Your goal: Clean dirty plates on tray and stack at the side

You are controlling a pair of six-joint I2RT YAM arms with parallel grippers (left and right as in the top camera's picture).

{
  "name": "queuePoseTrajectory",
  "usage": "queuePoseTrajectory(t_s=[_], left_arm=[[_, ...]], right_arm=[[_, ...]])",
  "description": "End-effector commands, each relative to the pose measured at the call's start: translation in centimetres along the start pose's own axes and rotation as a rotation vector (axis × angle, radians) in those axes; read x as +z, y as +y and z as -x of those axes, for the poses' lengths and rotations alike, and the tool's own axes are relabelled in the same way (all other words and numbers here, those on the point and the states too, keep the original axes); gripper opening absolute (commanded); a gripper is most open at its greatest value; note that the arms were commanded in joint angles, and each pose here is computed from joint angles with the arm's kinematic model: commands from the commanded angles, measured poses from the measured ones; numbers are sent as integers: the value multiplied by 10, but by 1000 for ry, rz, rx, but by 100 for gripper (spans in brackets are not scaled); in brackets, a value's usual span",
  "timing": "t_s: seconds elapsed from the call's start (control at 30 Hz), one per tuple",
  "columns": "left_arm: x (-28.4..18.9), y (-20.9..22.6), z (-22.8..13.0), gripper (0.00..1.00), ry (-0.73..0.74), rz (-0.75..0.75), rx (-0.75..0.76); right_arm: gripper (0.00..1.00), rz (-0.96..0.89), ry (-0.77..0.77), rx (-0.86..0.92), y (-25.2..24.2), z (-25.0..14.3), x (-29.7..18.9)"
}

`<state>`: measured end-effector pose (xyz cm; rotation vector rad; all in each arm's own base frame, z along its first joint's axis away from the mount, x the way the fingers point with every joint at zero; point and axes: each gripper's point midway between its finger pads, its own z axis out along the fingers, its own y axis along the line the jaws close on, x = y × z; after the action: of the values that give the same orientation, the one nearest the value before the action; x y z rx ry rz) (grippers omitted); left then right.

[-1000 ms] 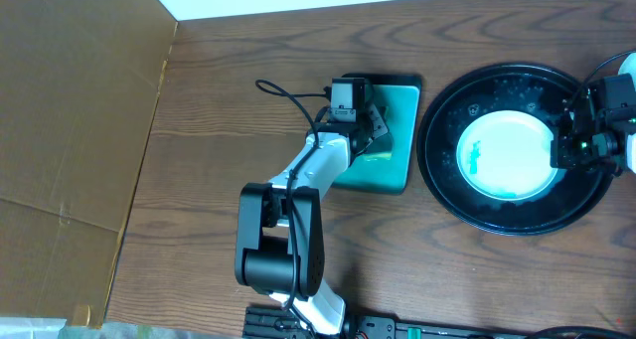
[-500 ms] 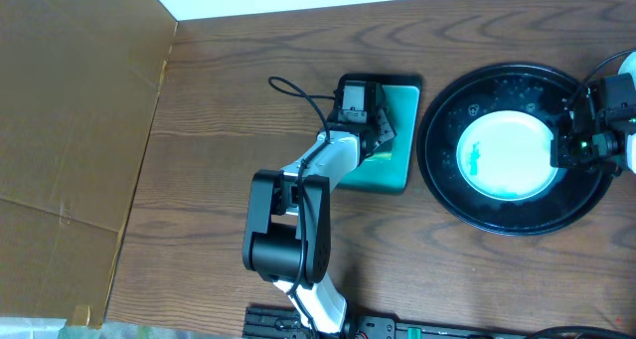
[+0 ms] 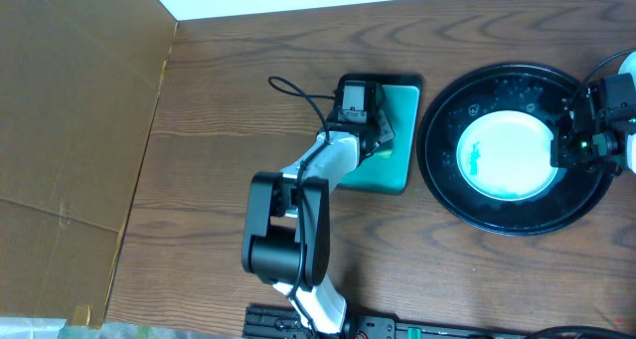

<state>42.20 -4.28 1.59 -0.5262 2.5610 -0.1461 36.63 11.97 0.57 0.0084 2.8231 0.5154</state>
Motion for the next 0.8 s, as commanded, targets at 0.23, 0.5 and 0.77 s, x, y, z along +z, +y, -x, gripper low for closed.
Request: queuePoseTrajectory(t_s=[0.23,0.5,0.77], left_arm=[[-70,-14,47,7,-180,-65,-14],[-88,-40,43,7,-155,-206,67],[-116,-107,8,7,-98,-380,81]], right_arm=[[1,0,-10,-61,5,4,-1],[1,3,-28,-137,6,8,0],[1,23,-70,-45,10,19,-1]])
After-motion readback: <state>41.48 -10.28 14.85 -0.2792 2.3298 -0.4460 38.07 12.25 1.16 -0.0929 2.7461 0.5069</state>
